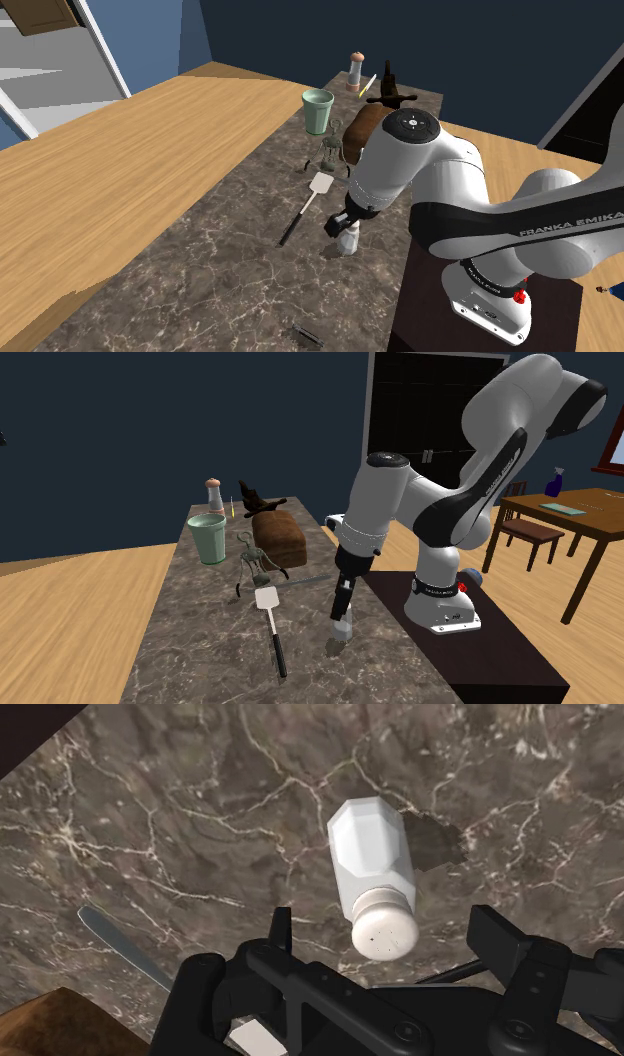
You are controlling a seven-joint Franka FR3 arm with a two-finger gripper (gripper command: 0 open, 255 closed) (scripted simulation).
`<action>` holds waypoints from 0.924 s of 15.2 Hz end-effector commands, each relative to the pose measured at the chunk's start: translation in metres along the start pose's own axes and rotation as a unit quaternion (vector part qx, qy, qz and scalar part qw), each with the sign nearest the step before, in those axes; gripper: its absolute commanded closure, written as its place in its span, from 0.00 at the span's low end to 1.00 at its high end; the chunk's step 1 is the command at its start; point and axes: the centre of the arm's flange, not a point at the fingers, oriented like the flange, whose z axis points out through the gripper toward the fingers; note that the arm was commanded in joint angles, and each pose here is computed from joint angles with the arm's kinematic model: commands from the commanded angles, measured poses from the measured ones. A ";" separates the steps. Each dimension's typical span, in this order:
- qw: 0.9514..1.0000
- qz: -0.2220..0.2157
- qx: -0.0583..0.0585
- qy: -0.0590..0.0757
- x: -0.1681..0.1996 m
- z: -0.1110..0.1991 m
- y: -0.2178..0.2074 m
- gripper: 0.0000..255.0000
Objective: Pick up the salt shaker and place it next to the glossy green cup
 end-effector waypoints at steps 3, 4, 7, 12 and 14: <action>1.000 0.000 0.000 0.000 0.000 0.000 0.000 1.00; 1.000 0.000 0.000 0.000 0.000 0.000 0.000 1.00; 1.000 0.000 0.000 0.000 0.000 0.000 0.000 1.00; 1.000 0.000 0.000 0.000 0.001 -0.005 0.000 1.00; 1.000 0.000 0.000 0.000 0.003 -0.015 0.001 1.00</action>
